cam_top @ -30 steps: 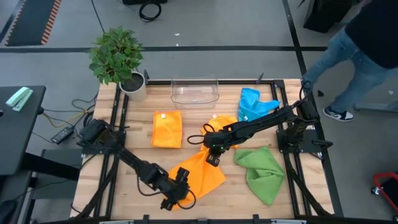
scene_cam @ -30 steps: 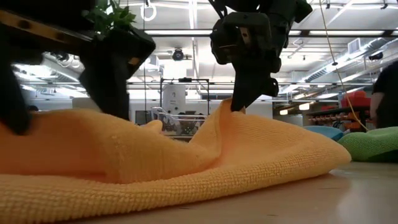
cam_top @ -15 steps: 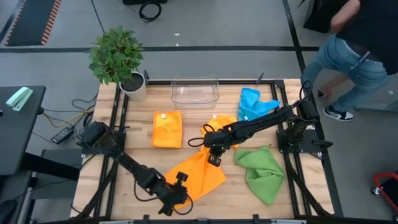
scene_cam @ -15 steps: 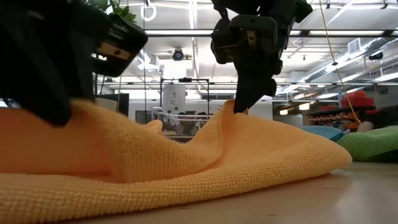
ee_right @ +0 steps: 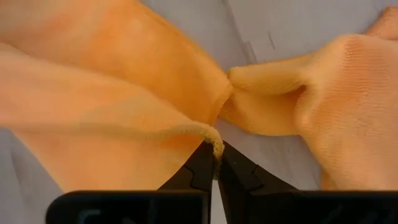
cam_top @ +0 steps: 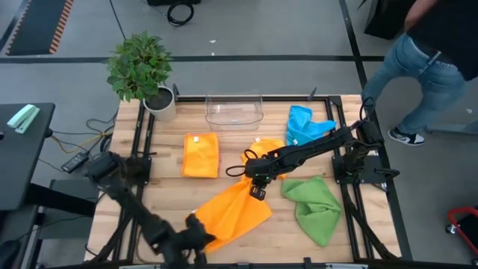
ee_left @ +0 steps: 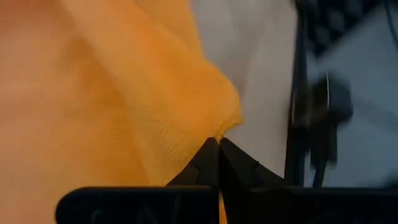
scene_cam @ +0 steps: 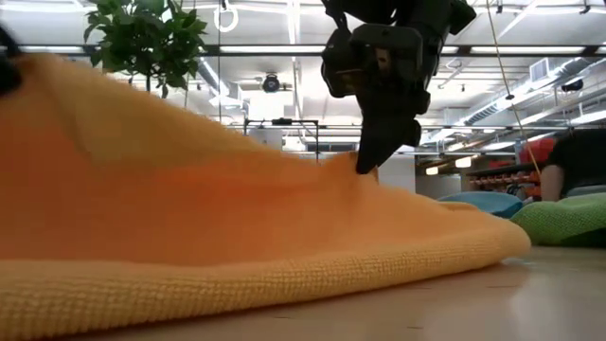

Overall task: Fold microfiber towels
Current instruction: Fold the left orange microfiber cloth

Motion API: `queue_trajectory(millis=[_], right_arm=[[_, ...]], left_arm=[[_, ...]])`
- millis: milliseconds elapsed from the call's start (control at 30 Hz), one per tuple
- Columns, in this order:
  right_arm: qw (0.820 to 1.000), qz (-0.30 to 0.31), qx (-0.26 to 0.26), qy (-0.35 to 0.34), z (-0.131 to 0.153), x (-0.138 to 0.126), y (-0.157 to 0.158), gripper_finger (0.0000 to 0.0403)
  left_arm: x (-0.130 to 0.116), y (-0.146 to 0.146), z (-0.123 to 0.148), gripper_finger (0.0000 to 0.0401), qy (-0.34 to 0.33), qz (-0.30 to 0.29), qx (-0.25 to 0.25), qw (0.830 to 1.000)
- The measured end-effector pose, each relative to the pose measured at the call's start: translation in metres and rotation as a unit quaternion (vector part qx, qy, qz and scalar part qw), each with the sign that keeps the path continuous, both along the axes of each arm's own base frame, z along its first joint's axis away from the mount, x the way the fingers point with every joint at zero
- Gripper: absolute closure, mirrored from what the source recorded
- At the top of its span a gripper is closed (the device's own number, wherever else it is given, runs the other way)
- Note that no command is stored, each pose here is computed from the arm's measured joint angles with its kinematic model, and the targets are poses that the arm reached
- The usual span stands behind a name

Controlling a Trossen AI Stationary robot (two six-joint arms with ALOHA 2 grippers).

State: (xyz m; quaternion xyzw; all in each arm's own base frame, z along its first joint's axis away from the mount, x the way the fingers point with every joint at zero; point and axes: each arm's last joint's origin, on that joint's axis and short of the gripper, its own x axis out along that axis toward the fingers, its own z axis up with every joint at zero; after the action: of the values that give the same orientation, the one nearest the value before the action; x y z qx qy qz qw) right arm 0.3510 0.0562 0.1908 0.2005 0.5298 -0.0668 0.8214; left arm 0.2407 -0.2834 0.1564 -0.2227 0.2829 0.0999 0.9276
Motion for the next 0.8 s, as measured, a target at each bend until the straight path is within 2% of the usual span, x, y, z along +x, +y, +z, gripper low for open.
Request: queue_trajectory(millis=[133,200,367,667,800], right_arm=[[1.000,0.007,0.000,-0.003,0.000,0.000,0.004,0.0379],[1.000,0.006,0.002,-0.010,0.001,0.001,0.004,0.0379],[1.000,-0.004,0.009,-0.026,0.002,0.004,0.005,0.0379],[1.000,-0.002,0.010,-0.026,0.002,0.003,0.008,0.0379],[1.000,-0.005,0.009,-0.018,-0.002,0.004,0.009,0.0379]], left_arm=[[-0.026,-0.010,-0.003,0.0395,-0.067,0.114,-0.060,0.989],[-0.032,-0.010,-0.007,0.0395,-0.083,0.146,-0.079,0.983],[-0.031,-0.008,-0.015,0.0395,-0.103,0.195,-0.121,0.968],[-0.048,-0.018,-0.016,0.0395,-0.111,0.196,-0.156,0.962],[-0.054,-0.020,-0.020,0.0395,-0.064,0.176,-0.165,0.968]])
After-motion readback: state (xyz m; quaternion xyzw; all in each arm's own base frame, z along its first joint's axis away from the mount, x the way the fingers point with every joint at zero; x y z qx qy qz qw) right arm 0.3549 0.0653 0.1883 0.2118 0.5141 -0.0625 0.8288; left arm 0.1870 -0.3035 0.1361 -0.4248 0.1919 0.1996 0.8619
